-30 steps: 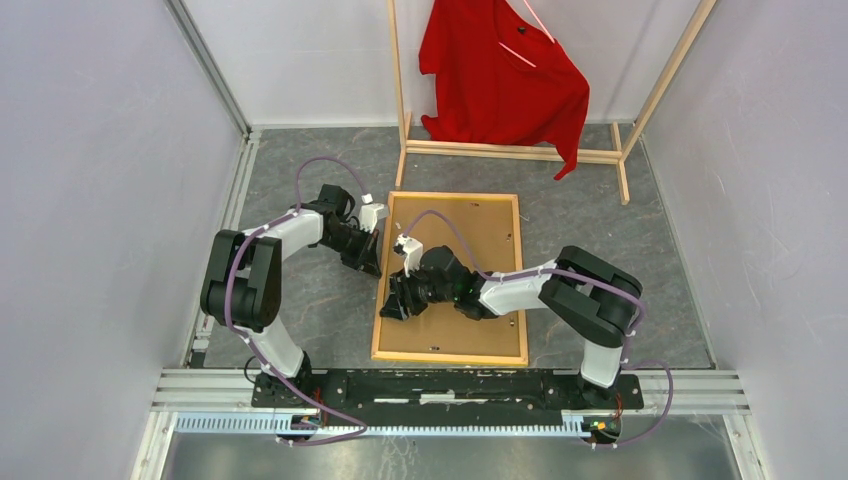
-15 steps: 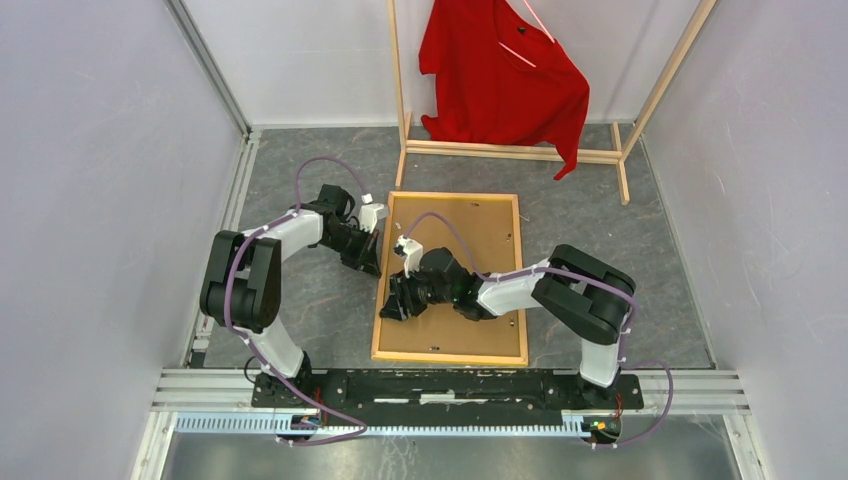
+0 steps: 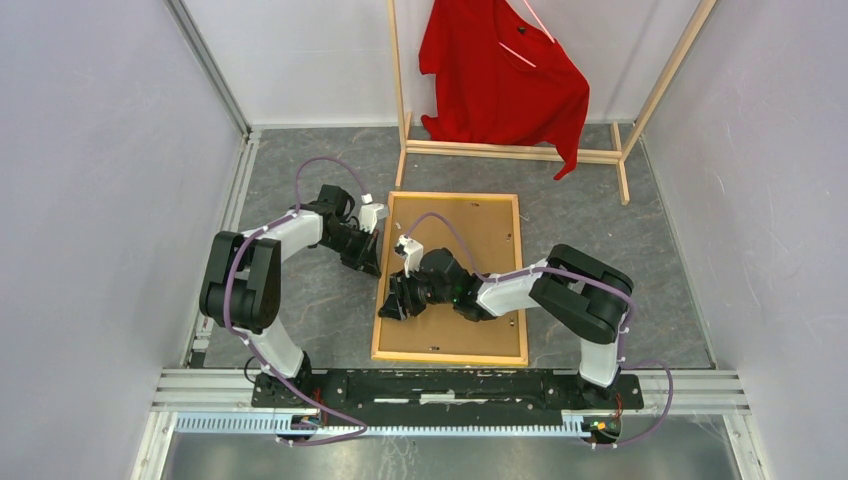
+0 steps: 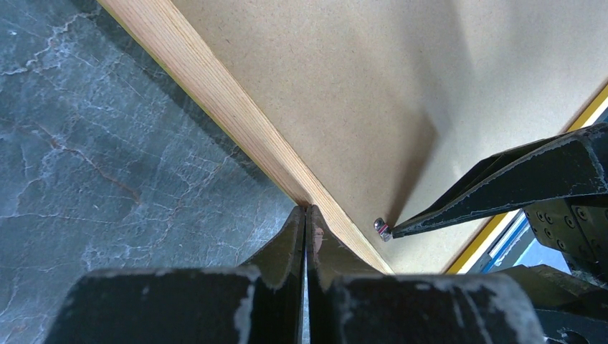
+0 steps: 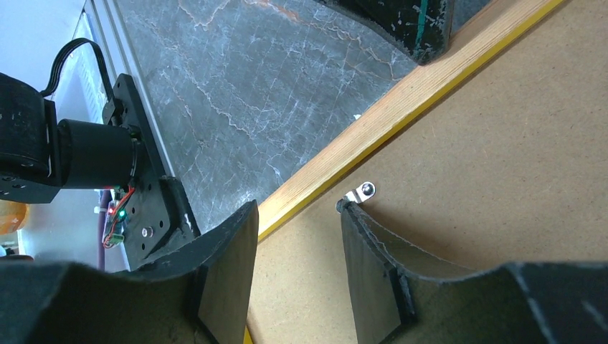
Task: Put the photo into the frame
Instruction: Install the photo frame at the center of the board.
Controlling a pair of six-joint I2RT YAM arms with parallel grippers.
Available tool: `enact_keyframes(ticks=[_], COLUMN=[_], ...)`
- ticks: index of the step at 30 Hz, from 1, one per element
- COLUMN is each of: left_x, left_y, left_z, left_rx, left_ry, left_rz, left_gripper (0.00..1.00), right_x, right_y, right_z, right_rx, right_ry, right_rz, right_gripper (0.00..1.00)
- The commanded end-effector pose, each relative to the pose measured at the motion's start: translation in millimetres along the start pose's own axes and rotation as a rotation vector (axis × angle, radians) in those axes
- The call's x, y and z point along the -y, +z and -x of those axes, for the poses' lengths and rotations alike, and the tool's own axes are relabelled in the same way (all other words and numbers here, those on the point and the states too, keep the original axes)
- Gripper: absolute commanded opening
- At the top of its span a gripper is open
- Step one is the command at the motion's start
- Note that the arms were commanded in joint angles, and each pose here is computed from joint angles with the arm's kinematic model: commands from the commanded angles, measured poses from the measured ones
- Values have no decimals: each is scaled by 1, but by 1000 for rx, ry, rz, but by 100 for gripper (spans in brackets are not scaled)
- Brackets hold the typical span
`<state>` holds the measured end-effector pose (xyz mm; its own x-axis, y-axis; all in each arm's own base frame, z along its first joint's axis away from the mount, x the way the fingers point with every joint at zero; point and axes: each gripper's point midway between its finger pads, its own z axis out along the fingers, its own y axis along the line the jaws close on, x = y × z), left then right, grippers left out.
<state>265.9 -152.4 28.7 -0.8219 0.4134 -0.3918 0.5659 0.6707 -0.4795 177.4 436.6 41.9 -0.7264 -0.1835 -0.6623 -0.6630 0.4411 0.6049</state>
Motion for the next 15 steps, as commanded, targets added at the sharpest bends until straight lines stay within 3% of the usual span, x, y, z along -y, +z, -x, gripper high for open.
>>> enact_keyframes(ticks=[1, 15], left_x=[-9, -9], left_y=[4, 3], left_z=[-8, -9], left_rx=[-22, -21], left_ry=[68, 81], left_rz=[47, 50], left_gripper=[5, 5], right_x=[2, 6], right_y=[5, 8], right_z=[7, 12], right_rx=[34, 69], right_ry=[-5, 38], right_rz=[-3, -20], right_gripper=[52, 51])
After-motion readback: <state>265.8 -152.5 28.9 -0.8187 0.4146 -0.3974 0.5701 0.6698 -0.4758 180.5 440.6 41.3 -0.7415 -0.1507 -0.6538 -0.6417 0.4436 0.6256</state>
